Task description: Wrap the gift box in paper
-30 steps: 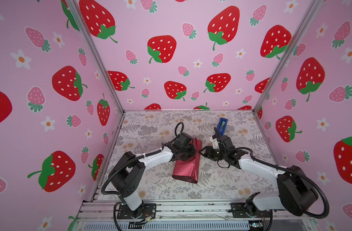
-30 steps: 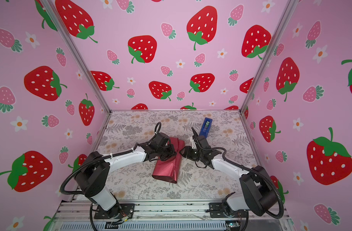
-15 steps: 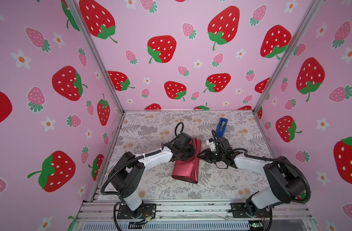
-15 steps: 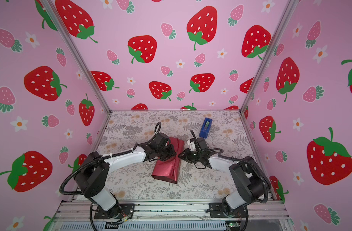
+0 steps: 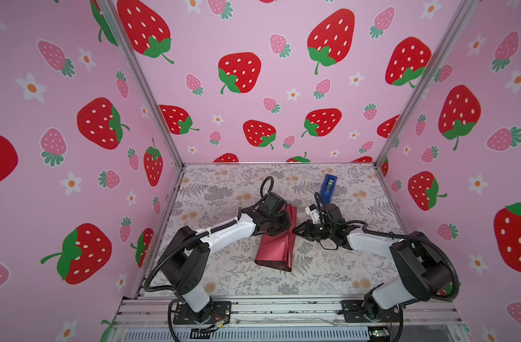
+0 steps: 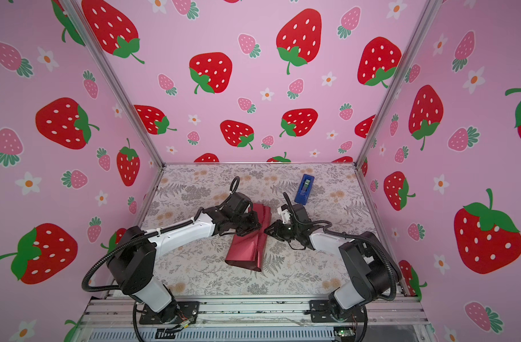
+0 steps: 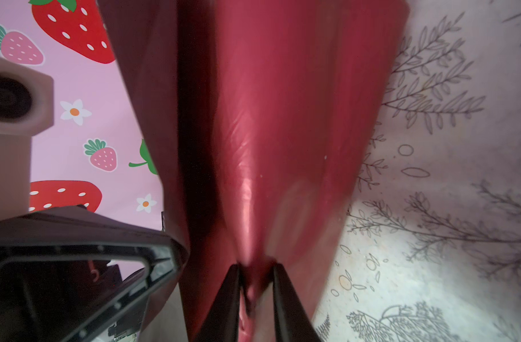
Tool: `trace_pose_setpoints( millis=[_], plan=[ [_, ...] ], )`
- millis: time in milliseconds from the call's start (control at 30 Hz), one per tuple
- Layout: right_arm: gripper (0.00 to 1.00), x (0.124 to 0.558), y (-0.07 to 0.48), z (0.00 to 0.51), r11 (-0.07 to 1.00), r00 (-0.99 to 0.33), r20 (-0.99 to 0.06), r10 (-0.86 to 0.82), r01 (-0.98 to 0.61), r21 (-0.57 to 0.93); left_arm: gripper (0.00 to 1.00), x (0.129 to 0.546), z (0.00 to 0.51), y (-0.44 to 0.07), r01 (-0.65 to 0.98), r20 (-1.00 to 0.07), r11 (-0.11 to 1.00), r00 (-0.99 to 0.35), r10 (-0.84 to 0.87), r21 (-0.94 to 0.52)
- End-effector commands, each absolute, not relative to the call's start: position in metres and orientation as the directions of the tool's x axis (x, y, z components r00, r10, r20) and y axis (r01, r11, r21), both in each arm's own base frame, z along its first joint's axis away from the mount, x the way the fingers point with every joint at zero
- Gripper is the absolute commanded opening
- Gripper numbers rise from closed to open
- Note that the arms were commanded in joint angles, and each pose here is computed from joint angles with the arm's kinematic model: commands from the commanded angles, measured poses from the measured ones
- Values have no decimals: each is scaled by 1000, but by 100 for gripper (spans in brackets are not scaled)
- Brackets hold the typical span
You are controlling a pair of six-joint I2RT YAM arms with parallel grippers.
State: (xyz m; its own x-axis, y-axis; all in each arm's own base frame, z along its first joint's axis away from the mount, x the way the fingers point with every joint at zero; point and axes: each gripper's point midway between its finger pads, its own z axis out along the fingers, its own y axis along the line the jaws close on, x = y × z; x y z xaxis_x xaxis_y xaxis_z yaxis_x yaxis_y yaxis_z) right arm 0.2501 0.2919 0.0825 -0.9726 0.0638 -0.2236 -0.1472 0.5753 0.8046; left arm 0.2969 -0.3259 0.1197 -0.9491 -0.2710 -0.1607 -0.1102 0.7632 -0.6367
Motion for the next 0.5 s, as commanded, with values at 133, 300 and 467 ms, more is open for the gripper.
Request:
trace_pose_setpoints(
  millis=[133,300,467],
  plan=[
    [22,241,277,58,643,-982,-169,82,-78,762,0,287,130,-362,-66,-116,722,-973,-198,-688],
    [22,241,276,60,647,-981,-174,85,-79,758,0,282,115,-363,-81,-87,729,-978,-190,-680],
    [22,245,271,64,670,-976,-198,95,-85,737,0,277,106,-362,-94,-65,727,-980,-188,-680]
  ],
)
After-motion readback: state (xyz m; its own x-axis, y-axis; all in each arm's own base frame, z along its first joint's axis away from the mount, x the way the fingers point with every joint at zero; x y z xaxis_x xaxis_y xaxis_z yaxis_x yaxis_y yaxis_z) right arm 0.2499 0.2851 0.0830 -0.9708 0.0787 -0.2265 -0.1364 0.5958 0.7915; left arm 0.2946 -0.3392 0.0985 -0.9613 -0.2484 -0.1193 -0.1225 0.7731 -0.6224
